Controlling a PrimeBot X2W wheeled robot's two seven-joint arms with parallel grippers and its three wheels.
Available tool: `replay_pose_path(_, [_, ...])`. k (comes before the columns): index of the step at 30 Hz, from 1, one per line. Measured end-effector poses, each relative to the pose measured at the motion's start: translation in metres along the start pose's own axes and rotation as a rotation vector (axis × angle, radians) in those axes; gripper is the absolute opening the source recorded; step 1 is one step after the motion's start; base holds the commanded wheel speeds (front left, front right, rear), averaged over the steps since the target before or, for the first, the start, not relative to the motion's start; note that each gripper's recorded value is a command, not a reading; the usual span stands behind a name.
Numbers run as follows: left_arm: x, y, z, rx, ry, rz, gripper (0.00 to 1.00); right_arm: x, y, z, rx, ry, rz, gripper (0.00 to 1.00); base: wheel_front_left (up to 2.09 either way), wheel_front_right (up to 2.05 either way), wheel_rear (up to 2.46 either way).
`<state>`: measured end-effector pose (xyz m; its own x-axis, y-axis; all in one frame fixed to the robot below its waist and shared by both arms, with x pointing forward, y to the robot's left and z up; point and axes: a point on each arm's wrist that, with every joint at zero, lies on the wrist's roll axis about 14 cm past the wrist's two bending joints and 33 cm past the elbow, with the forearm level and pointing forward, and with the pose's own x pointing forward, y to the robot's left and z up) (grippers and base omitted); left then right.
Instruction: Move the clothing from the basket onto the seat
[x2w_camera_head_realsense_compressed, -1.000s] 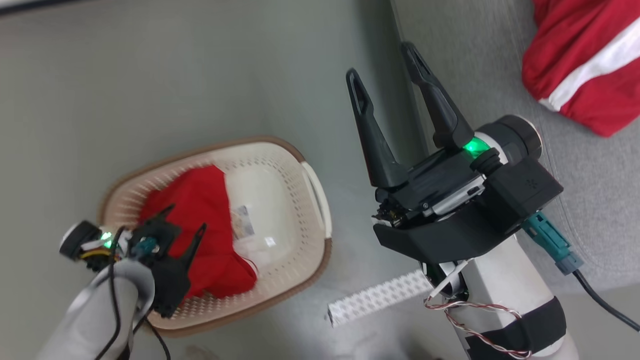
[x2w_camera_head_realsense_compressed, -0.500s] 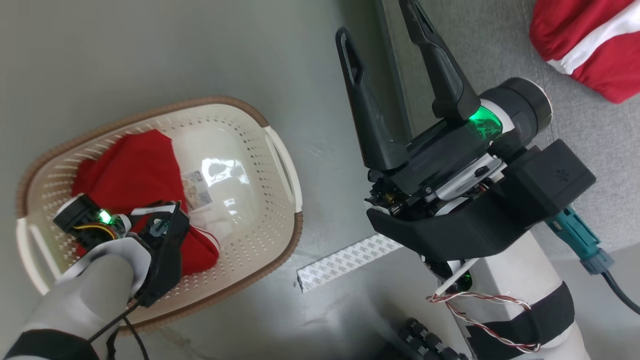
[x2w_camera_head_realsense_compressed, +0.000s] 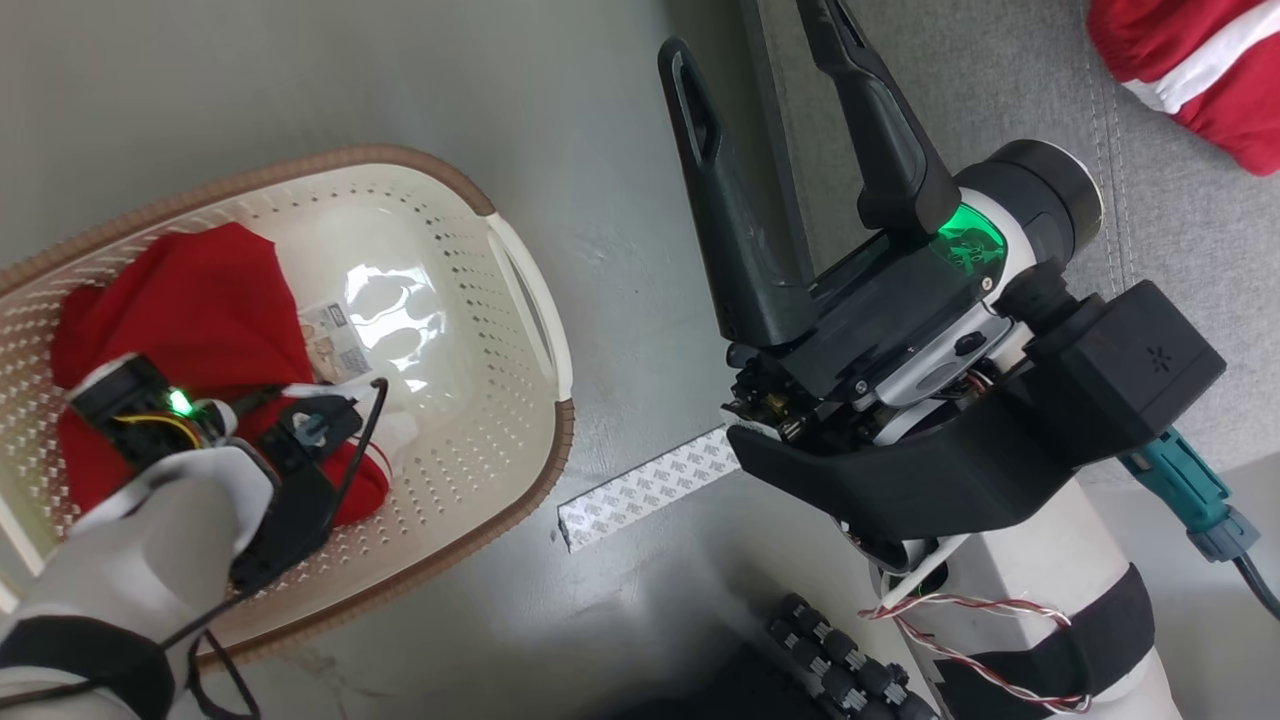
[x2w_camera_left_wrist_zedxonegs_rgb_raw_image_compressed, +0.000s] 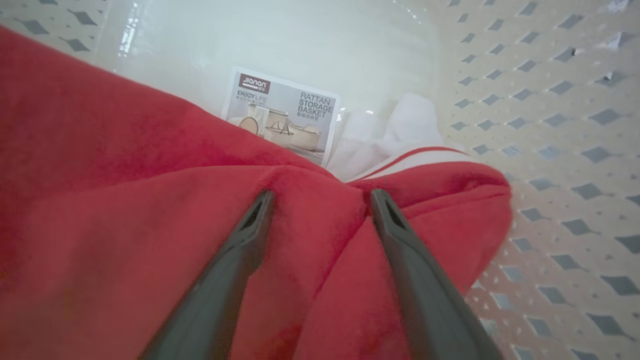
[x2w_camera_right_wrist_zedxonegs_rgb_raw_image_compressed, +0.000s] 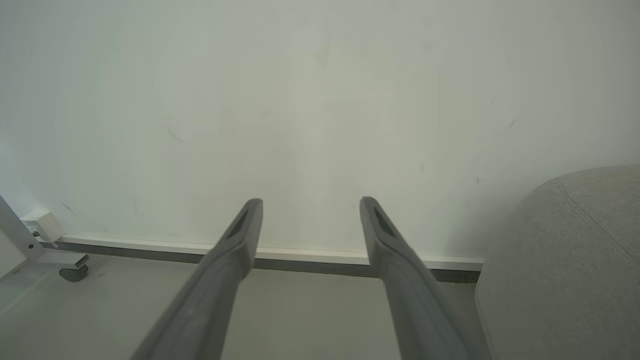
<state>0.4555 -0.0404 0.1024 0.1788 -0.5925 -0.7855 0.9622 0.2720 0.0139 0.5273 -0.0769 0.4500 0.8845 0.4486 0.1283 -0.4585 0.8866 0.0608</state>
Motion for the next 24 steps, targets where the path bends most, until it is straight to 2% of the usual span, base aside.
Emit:
replay_pose_path(9, [0.012,0.005,-0.011,0.015,0.034,-0.008,1.0,-0.002,-0.005,-0.012,0.015,0.024,-0.013,1.0,0.0,0.0,0.0])
replay_pose_path(10, [0.012,0.005,-0.012,0.012,0.036,-0.007,0.96,-0.002,-0.005,-0.012,0.015,0.025,-0.014,1.0,0.0,0.0,0.0])
replay_pose_path(11, [0.012,0.006,-0.013,0.01,0.038,-0.004,0.2,-0.002,-0.005,-0.012,0.017,0.026,-0.013,1.0,0.0,0.0,0.0])
replay_pose_path(12, [0.012,0.006,-0.014,0.009,0.039,-0.003,0.0,-0.002,-0.005,-0.013,0.017,0.026,-0.013,1.0,0.0,0.0,0.0])
replay_pose_path(15, [0.01,0.008,-0.011,-0.002,0.023,0.007,0.0,-0.002,-0.004,-0.012,0.019,0.024,-0.01,1.0,0.0,0.0,0.0])
replay_pose_path(24, [-0.006,0.025,0.033,-0.131,-0.123,0.093,0.0,0.002,0.002,0.002,0.009,0.0,0.005,1.0,0.0,0.0,0.0])
